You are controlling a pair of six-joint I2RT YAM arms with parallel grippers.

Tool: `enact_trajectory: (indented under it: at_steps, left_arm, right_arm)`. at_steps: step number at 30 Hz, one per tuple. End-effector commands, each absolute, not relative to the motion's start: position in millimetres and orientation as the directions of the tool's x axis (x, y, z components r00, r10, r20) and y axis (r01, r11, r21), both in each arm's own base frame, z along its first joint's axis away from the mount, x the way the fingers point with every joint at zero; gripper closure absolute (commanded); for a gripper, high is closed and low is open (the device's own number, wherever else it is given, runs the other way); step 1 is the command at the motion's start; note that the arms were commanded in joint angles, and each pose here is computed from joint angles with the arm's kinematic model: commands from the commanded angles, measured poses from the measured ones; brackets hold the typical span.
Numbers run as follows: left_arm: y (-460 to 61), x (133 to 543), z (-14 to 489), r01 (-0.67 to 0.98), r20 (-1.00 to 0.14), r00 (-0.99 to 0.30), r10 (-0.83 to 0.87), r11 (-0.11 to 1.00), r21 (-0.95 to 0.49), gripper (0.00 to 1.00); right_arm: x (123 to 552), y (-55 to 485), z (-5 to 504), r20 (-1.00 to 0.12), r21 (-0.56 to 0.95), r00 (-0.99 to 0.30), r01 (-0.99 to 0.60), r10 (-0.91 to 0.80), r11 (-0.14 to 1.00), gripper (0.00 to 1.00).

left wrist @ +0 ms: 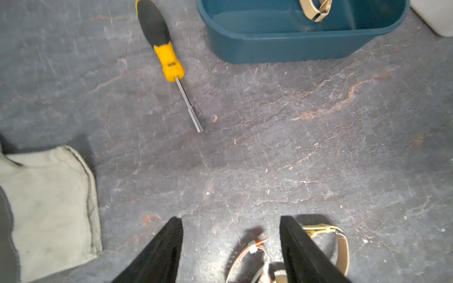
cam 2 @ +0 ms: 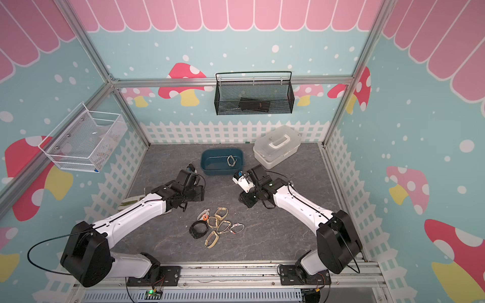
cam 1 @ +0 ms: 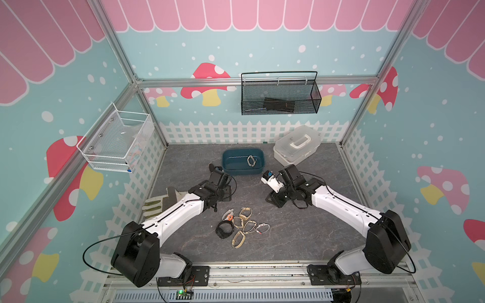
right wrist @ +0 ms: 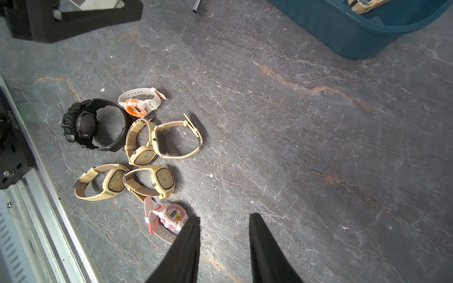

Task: Put the watch into the storage box
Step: Pick up the watch at the center of the board.

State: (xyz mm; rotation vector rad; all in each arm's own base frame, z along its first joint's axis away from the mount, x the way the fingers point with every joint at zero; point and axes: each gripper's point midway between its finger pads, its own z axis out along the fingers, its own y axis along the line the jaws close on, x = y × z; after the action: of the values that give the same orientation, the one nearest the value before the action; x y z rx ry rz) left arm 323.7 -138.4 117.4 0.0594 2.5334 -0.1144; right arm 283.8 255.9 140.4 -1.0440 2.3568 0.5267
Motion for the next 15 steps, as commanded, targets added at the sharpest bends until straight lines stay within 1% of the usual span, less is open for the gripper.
enact_trajectory:
  at_steps: [1,3,7,10,12,13,15]
  left_arm:
    - [-144,301,105,0.114,-0.48,-0.875,0.065,0.991,-0.072,0.47]
    - [-150,291,100,0.146,-0.444,-0.891,0.093,0.986,-0.086,0.5]
    - [-164,276,87,0.201,-0.367,-0.919,0.141,0.971,-0.131,0.51]
    - [-169,272,78,0.219,-0.331,-0.929,0.167,0.968,-0.125,0.63]
    - [-170,271,74,0.221,-0.31,-0.934,0.176,0.968,-0.117,0.74]
    - [-170,270,73,0.222,-0.299,-0.937,0.179,0.968,-0.119,0.76]
    - [-172,267,70,0.229,-0.277,-0.942,0.187,0.965,-0.126,0.76]
  right_arm:
    - [285,259,132,-0.576,0.151,-0.587,-0.76,-0.569,0.632,0.63]
    - [285,259,127,-0.568,0.156,-0.593,-0.758,-0.57,0.633,0.63]
    - [285,259,121,-0.561,0.162,-0.601,-0.754,-0.57,0.637,0.63]
    - [285,260,119,-0.56,0.165,-0.604,-0.753,-0.568,0.637,0.63]
    - [285,260,118,-0.555,0.166,-0.606,-0.752,-0.57,0.638,0.63]
    - [286,259,117,-0.555,0.165,-0.606,-0.751,-0.57,0.639,0.63]
    - [286,259,116,-0.552,0.16,-0.605,-0.752,-0.573,0.64,0.63]
